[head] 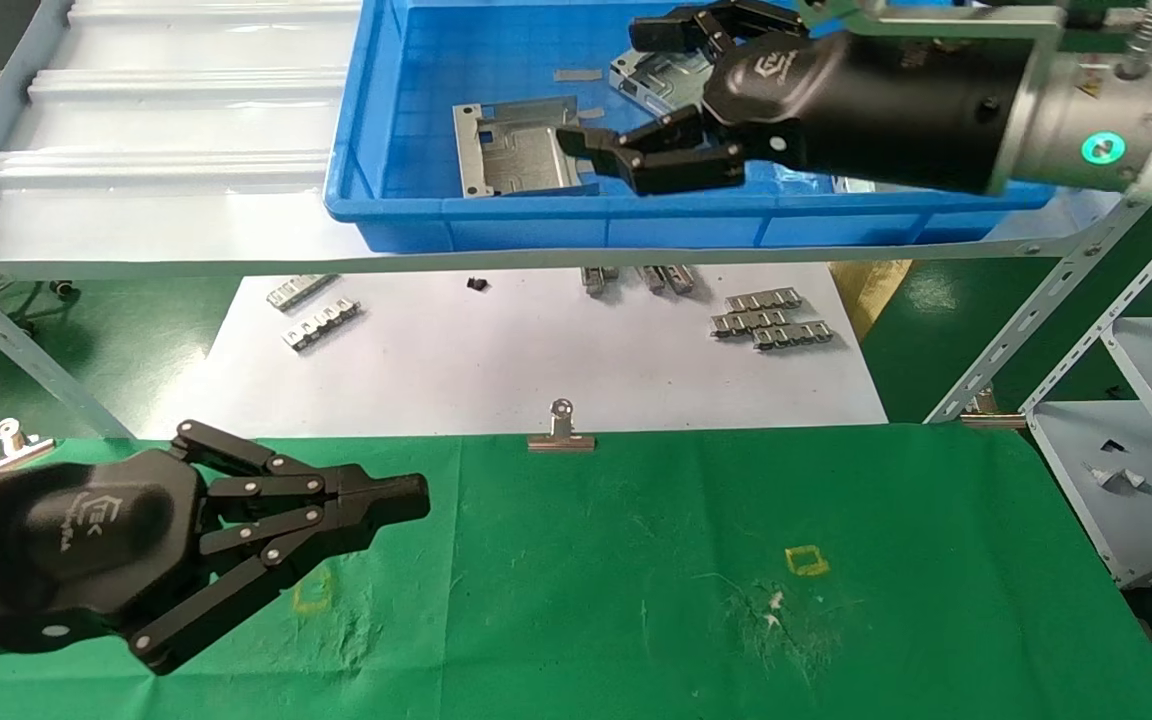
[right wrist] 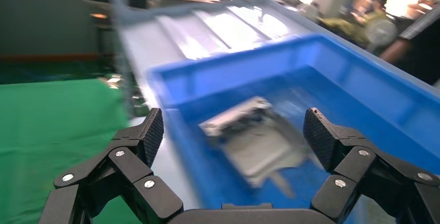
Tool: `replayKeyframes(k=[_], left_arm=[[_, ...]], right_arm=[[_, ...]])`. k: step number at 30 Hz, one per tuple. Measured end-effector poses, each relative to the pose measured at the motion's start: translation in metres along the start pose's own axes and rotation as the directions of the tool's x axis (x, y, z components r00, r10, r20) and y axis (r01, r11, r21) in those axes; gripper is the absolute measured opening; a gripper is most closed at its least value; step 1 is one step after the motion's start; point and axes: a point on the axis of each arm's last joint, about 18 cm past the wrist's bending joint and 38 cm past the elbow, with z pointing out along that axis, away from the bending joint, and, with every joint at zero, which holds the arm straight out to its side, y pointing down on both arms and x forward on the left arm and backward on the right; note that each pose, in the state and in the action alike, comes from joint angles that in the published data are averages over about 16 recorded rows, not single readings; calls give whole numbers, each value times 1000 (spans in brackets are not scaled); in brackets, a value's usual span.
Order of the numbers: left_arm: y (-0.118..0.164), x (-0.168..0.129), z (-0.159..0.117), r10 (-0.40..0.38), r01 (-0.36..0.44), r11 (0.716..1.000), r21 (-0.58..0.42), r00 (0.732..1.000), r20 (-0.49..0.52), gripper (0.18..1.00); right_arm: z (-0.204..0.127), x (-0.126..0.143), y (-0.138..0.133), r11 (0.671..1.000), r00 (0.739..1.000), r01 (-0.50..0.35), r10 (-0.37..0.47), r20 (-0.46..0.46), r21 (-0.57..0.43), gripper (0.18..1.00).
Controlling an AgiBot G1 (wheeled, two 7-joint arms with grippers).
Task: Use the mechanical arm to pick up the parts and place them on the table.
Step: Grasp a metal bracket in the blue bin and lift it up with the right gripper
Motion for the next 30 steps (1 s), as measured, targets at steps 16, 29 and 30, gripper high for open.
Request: replayKeyframes(k=[16,29,30], left_arm=[[0,0,0,0,0,1000,0,1000,0,250],[0,0,0,0,0,1000,0,1000,0,423],[0,0,0,0,0,1000,0,1000,0,447]], right_arm=[[81,58,32,972,959,-58,-9,-282,-228,988],[99,60,44,967,931,-108,17,-365,-231,866],[100,59,45,966,931,-110,19,-365,-232,849]])
